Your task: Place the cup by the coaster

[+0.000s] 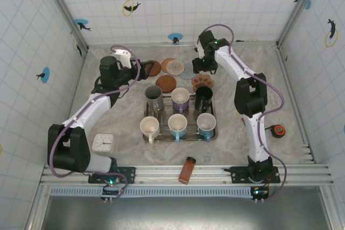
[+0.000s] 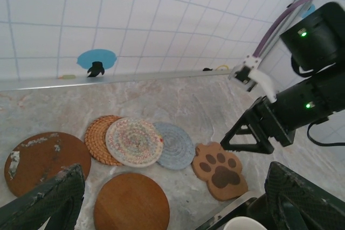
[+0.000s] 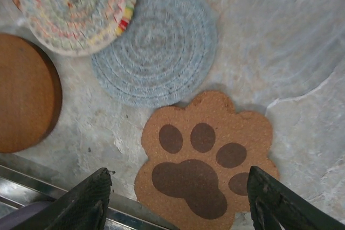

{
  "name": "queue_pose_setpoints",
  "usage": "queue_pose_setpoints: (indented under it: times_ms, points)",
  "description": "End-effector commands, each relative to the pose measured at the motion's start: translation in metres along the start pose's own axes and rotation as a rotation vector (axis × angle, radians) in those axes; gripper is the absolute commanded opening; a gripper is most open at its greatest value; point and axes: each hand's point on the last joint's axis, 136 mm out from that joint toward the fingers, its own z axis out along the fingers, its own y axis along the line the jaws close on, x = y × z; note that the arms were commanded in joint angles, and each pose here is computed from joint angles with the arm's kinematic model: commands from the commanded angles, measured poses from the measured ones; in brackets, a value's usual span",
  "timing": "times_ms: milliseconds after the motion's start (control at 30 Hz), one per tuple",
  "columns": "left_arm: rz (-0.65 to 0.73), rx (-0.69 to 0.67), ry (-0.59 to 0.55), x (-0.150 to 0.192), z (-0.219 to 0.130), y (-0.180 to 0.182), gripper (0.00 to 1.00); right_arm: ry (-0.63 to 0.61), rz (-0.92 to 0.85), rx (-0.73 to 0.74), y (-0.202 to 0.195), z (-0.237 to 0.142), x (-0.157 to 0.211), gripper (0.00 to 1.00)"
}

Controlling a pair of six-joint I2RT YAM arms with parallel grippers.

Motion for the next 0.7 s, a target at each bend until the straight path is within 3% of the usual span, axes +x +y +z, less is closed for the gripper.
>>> queue_pose_setpoints:
  times_ms: [0, 667]
  points:
    - [0.029, 0.036, -0.024, -0.012, 0.004, -0.008, 0.87, 0.073, -0.014, -0.007, 0.006, 0.004, 0.011, 0.68]
    - [0.015, 0.037, 0.008, -0.002, 0.010, -0.010, 0.87, 0.178, -0.094, 0.130, 0.011, 0.048, 0.033, 0.67]
